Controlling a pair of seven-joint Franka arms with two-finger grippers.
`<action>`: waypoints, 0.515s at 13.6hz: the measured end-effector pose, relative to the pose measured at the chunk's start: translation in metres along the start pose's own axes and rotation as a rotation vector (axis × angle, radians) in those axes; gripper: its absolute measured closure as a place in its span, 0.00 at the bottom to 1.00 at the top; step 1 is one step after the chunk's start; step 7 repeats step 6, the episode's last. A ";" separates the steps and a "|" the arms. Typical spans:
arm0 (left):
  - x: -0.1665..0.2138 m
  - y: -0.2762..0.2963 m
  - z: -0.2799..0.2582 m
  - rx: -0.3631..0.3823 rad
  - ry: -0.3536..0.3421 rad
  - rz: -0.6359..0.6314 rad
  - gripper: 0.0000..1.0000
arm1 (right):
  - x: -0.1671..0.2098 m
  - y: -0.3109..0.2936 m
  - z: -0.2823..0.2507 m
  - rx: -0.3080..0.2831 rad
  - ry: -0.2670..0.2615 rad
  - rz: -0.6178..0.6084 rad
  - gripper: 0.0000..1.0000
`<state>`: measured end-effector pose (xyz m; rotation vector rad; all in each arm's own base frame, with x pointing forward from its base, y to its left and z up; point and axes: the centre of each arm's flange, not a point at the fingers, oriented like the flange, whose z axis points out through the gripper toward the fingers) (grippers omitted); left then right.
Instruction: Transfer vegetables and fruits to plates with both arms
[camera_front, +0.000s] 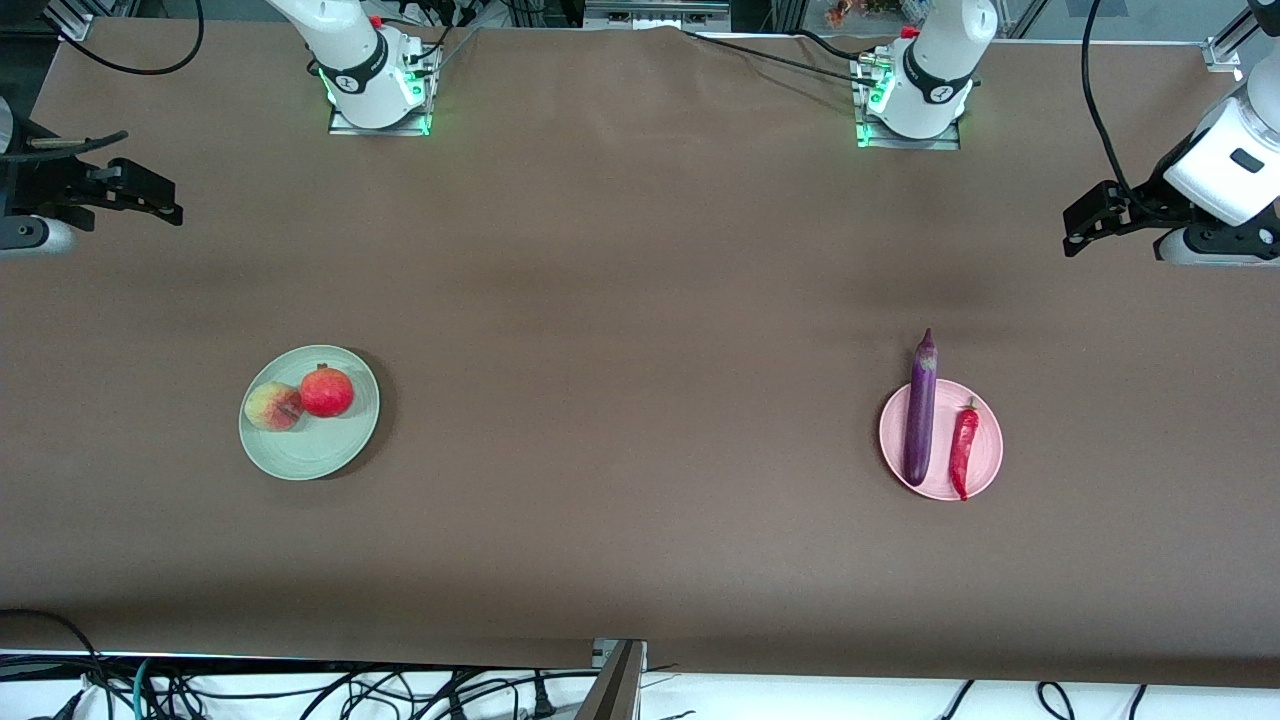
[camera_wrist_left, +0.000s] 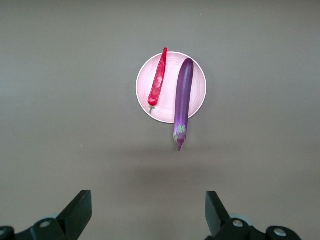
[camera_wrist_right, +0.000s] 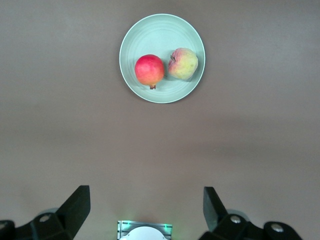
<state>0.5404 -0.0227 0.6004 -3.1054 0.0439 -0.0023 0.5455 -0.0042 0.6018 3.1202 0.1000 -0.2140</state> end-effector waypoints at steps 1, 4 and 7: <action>0.000 0.000 0.000 0.000 0.000 0.000 0.00 | 0.000 0.000 0.000 0.000 0.000 0.006 0.00; 0.000 0.001 -0.001 0.000 0.000 0.002 0.00 | -0.001 0.002 -0.001 0.001 -0.003 0.011 0.00; 0.000 0.002 -0.003 0.000 -0.007 0.003 0.00 | -0.002 0.004 -0.004 0.001 -0.002 0.013 0.00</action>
